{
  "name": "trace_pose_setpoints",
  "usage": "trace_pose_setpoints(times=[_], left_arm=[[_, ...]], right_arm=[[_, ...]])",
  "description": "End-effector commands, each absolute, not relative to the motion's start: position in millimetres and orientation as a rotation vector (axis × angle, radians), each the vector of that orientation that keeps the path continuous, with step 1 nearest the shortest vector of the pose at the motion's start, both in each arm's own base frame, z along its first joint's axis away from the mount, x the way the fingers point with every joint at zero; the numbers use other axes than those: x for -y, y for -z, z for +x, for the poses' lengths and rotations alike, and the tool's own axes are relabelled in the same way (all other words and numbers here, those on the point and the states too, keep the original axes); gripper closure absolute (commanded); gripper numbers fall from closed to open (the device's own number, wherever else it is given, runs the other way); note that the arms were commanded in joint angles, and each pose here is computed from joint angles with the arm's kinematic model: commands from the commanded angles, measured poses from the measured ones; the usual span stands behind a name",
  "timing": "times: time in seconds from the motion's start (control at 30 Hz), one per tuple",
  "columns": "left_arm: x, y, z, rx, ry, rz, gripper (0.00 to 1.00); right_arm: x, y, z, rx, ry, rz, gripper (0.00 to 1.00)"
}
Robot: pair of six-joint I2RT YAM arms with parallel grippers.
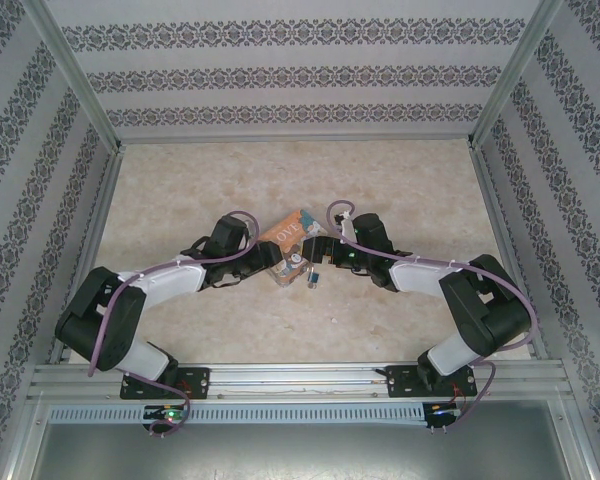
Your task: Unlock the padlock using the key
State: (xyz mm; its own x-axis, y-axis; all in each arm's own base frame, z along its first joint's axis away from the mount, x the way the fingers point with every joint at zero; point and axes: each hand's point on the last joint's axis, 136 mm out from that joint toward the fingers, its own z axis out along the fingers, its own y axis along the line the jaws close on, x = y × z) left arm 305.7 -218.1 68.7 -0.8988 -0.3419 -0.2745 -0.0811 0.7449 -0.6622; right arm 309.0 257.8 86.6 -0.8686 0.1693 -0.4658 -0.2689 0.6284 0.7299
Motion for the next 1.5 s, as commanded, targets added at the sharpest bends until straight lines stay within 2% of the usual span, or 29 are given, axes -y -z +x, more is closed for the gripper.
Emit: trace_pose_setpoints(times=[0.0,0.43,0.8,0.97,1.23,1.47], left_arm=[[208,-59,293,-2.613,0.882,-0.351,0.31],[196,-88,296,-2.519,0.876,-0.318,0.29],[173,-142,300,-2.382,0.778,-0.222,0.29],[185,-166,305,-2.317,0.840,-0.119,0.30],[215,-192,313,-2.288,0.984,0.042,0.41],[239,-187,325,-2.295,1.124,0.041,0.55]], right_arm=[[-262,-104,316,-2.278,-1.203,-0.120,0.02],[-242,-97,304,-2.298,-1.148,-0.058,0.02],[-229,-104,278,-2.271,-1.169,-0.116,0.02],[-219,-104,272,-2.255,-1.164,-0.107,0.02],[-217,-96,265,-2.266,-1.212,-0.121,0.11],[-226,-89,267,-2.271,-1.276,-0.142,0.22]])
